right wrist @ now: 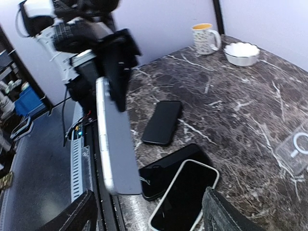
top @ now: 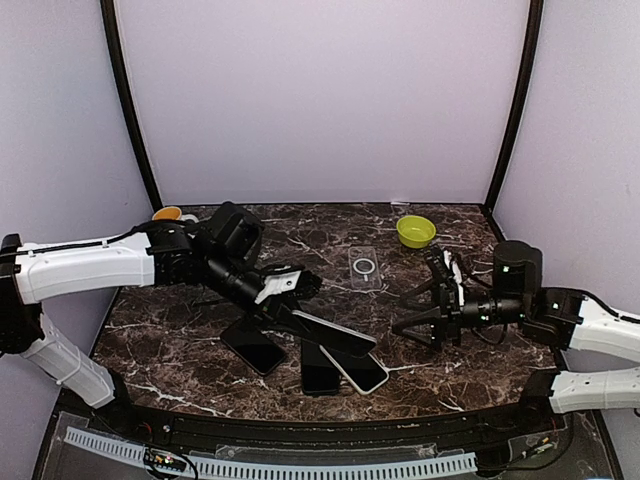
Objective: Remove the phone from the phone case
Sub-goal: Pass from the left arm to the right
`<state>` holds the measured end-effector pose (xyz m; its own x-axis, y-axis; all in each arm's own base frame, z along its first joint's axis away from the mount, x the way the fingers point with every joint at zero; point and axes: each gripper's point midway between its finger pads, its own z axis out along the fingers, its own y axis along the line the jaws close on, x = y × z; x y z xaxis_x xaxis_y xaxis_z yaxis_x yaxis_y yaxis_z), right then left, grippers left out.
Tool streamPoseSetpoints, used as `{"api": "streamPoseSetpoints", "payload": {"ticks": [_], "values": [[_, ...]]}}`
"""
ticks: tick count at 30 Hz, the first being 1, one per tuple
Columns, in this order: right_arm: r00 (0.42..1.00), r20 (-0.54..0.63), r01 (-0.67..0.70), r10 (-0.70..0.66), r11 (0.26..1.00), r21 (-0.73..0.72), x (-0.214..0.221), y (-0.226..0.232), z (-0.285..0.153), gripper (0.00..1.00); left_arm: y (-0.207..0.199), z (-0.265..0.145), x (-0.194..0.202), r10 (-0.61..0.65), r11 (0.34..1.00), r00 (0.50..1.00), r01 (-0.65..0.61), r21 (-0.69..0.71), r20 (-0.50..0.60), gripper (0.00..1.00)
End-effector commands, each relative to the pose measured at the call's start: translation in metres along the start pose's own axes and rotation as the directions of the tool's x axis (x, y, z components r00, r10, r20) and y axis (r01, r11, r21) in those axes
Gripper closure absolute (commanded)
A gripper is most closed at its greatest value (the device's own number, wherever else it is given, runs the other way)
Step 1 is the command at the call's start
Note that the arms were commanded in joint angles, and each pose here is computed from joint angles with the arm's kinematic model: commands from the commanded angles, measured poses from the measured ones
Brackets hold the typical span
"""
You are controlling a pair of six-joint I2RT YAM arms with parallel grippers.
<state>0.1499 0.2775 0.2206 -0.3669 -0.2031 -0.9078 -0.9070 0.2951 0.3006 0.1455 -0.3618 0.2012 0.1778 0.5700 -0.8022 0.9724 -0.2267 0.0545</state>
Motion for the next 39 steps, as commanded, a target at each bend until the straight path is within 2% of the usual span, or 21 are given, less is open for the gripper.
{"api": "streamPoseSetpoints", "payload": {"ticks": [1,6,10,14,17,20,23,26,28,29,30,31,32,34,39], "values": [[0.987,0.023,0.161,-0.160,0.982,-0.101,0.003,0.030,0.008,0.24,-0.005,-0.004,-0.021,0.012,0.998,0.998,-0.016,0.060,0.068,1.00],[0.966,-0.057,0.240,-0.251,0.958,-0.159,0.017,0.047,0.028,0.27,0.000,-0.001,-0.026,-0.018,0.998,0.997,0.013,0.063,0.078,1.00],[0.956,-0.083,0.270,-0.281,0.955,-0.124,0.017,0.045,0.043,0.31,0.001,0.000,-0.029,-0.029,0.998,0.996,0.024,0.064,0.084,1.00],[0.949,-0.095,0.291,-0.302,0.950,-0.113,0.018,0.044,0.053,0.46,0.002,0.001,-0.028,-0.036,0.998,0.996,0.030,0.064,0.085,1.00],[0.948,-0.088,0.299,-0.307,0.950,-0.091,0.017,0.043,0.056,0.63,0.001,0.001,-0.027,-0.035,0.998,0.996,0.030,0.062,0.082,1.00],[0.947,-0.090,0.300,-0.307,0.950,-0.090,0.019,0.044,0.059,0.85,0.001,0.000,-0.028,-0.030,0.998,0.996,0.025,0.057,0.082,1.00],[0.949,-0.096,0.292,-0.300,0.953,-0.083,0.019,0.045,0.061,1.00,0.001,-0.001,-0.026,-0.029,0.998,0.996,0.025,0.051,0.079,1.00],[0.959,-0.091,0.265,-0.269,0.963,-0.046,0.013,0.042,0.061,1.00,0.001,-0.001,-0.023,-0.032,0.999,0.997,0.029,0.044,0.073,0.99],[0.970,-0.084,0.227,-0.226,0.974,0.004,0.007,0.035,0.062,1.00,0.001,-0.002,-0.021,-0.045,0.999,0.997,0.043,0.032,0.069,0.84],[0.976,-0.078,0.204,-0.202,0.978,0.029,0.005,0.032,0.061,1.00,0.001,-0.003,-0.023,-0.052,0.998,0.996,0.050,0.024,0.074,0.60],[0.982,-0.070,0.182,-0.178,0.981,0.062,0.003,0.027,0.061,1.00,0.002,-0.003,-0.019,-0.056,0.998,0.996,0.056,0.009,0.072,0.32],[0.989,-0.056,0.142,-0.137,0.985,0.095,0.001,0.022,0.060,1.00,0.001,-0.006,-0.020,-0.062,0.998,0.995,0.063,-0.003,0.080,0.22],[0.993,-0.039,0.114,-0.110,0.985,0.131,0.000,0.016,0.058,1.00,0.001,-0.005,-0.016,-0.064,0.998,0.995,0.066,-0.015,0.079,0.08],[0.998,0.004,0.061,-0.063,0.976,0.208,-0.004,0.003,0.051,1.00,0.002,-0.007,-0.012,-0.072,0.996,0.994,0.077,-0.050,0.084,0.02],[0.989,0.122,-0.127,0.082,0.892,0.434,-0.008,-0.048,0.020,1.00,0.014,-0.021,-0.006,-0.141,0.969,0.983,0.162,-0.189,0.116,0.01]]}}
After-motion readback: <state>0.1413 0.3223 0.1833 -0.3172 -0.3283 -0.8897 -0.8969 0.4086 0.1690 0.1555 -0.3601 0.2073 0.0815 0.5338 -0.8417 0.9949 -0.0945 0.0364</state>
